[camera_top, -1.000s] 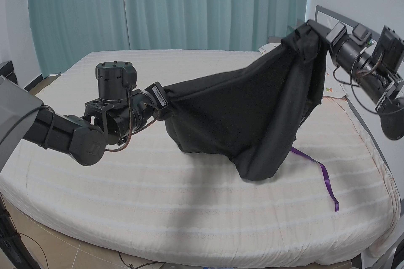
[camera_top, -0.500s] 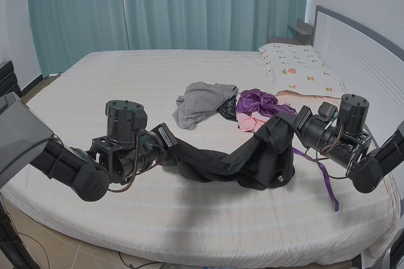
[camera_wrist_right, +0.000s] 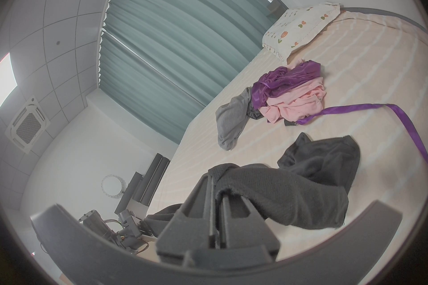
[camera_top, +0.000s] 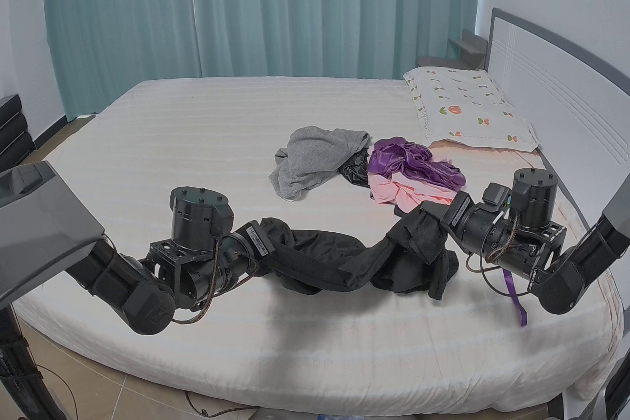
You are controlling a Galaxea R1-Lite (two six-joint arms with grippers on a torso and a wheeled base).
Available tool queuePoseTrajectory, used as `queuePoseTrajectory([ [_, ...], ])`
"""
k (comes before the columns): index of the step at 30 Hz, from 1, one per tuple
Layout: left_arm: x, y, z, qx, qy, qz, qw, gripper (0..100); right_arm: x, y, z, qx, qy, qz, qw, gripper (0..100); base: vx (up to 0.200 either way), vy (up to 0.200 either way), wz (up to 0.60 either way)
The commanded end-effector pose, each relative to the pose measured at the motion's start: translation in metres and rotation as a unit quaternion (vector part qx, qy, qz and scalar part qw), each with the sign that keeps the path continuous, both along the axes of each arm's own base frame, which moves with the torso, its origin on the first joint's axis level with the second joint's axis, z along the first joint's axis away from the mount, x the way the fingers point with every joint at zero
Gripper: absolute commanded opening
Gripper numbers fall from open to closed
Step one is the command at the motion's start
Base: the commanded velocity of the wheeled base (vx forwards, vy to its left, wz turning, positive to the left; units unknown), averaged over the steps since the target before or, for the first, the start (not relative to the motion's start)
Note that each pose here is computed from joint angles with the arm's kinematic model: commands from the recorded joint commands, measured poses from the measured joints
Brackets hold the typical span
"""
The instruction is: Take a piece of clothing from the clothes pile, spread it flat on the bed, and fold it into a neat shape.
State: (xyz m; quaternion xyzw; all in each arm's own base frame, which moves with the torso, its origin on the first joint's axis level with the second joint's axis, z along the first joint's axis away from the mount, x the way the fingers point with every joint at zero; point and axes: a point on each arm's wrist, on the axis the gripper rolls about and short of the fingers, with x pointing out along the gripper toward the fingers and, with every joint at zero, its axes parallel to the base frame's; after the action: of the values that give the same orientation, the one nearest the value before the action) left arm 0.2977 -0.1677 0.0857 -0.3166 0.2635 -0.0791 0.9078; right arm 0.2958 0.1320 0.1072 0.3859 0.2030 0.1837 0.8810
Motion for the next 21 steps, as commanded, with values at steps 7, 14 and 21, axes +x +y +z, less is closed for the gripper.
queuePoseTrajectory([
  [7,0.0002,0.0001,-0.0006,0.002,0.000,0.002,1.0000,0,0.0014,0.0017,-0.0056,-0.002,0.004,0.001,1.0000,0,0.000,0.000,0.00],
  [14,-0.0001,0.0015,0.0003,0.000,-0.001,0.005,1.0000,0,0.0009,0.0028,-0.0039,-0.001,-0.004,-0.002,1.0000,0,0.000,0.029,0.00],
  [21,0.0001,0.0038,0.0033,-0.001,-0.004,0.009,0.9999,0,-0.0022,0.0085,-0.0023,-0.005,-0.009,-0.012,0.9999,0,0.000,0.200,0.00],
])
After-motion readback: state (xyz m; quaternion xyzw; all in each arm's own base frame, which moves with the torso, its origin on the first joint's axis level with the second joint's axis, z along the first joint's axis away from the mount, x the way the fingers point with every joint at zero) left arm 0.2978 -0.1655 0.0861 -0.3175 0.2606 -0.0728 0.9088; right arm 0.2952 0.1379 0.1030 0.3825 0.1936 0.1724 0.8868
